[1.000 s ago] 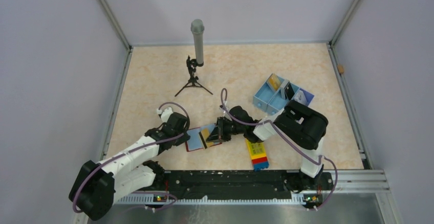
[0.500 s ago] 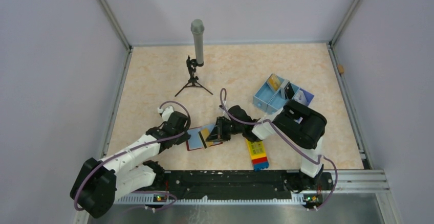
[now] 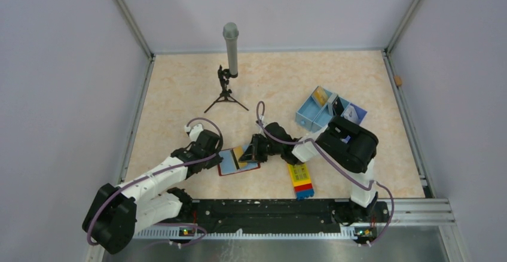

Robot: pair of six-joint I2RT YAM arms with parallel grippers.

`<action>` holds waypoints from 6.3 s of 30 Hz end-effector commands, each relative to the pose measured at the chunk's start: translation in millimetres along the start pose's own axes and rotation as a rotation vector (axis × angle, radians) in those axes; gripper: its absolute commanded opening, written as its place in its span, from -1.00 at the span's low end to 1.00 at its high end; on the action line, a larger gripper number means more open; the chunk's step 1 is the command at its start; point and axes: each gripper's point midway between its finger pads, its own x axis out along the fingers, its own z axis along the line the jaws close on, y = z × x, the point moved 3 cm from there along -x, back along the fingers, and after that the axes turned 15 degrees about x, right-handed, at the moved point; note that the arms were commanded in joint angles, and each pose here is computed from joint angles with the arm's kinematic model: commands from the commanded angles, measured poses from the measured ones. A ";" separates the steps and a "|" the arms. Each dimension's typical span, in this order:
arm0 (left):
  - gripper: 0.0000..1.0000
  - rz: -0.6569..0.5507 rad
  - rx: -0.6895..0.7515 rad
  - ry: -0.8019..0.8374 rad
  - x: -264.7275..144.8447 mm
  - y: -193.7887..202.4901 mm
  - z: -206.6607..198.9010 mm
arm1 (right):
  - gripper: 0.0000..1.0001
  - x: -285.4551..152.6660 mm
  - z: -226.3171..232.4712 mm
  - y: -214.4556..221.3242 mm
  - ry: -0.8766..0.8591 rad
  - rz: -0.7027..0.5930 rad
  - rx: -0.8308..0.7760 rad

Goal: Put the credit cards into the card holder
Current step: Insert the credit card into the card holder.

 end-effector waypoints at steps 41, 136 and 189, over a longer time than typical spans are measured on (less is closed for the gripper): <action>-0.20 -0.006 0.015 0.096 -17.1 -8.4 -13.3 | 0.21 -37.0 29.1 -22.9 0.358 -0.214 -0.436; -0.26 0.056 0.009 0.345 13.1 -18.8 -78.8 | -0.25 -62.1 9.7 17.8 0.149 -0.148 -0.054; -0.49 0.116 -0.031 0.361 16.6 6.7 -69.3 | -0.62 -25.8 25.3 -11.1 0.127 -0.268 -0.082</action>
